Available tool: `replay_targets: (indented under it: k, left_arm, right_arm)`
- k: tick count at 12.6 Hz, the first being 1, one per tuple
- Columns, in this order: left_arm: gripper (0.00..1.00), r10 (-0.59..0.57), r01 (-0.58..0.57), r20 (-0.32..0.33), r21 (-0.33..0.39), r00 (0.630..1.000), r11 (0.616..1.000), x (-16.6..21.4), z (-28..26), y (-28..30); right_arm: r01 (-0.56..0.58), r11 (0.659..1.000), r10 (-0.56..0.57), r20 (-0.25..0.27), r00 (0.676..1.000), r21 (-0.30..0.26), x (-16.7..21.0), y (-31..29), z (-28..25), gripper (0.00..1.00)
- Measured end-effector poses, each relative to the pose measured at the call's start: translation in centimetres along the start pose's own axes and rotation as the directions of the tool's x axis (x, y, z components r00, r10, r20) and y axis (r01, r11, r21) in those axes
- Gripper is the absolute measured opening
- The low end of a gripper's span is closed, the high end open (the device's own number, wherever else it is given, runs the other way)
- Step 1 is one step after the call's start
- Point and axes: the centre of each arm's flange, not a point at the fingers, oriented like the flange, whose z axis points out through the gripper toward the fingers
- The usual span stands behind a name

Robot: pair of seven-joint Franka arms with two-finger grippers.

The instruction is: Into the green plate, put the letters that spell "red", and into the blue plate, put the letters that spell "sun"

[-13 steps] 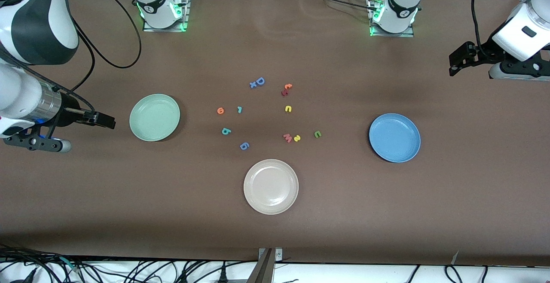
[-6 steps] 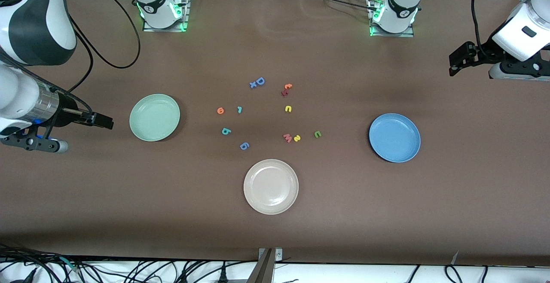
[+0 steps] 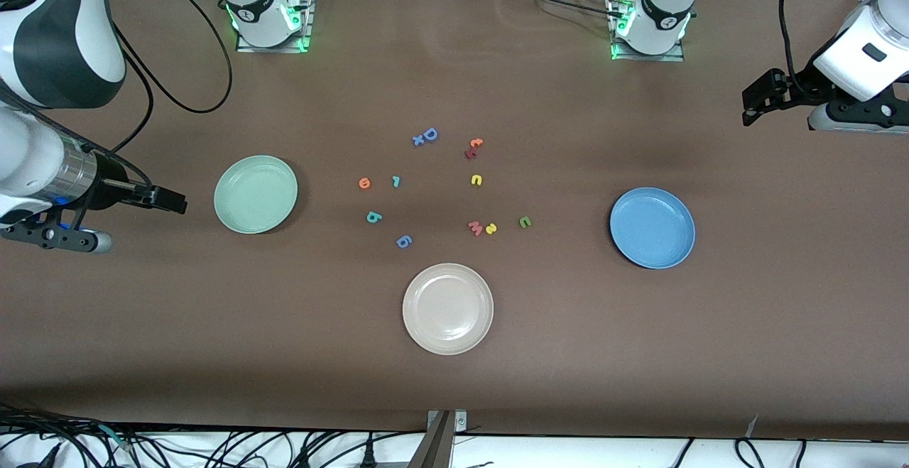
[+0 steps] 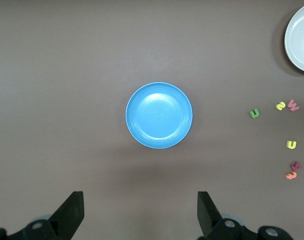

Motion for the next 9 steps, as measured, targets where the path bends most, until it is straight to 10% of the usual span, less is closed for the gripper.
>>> replay_targets:
  k: [9]
  left_arm:
    - [1.00,0.000,0.000,0.000,-0.005,1.000,1.000,0.00,0.00,0.05]
  right_arm:
    - [-0.006,1.000,0.006,0.000,1.000,-0.002,0.10,0.40,0.01,1.00]
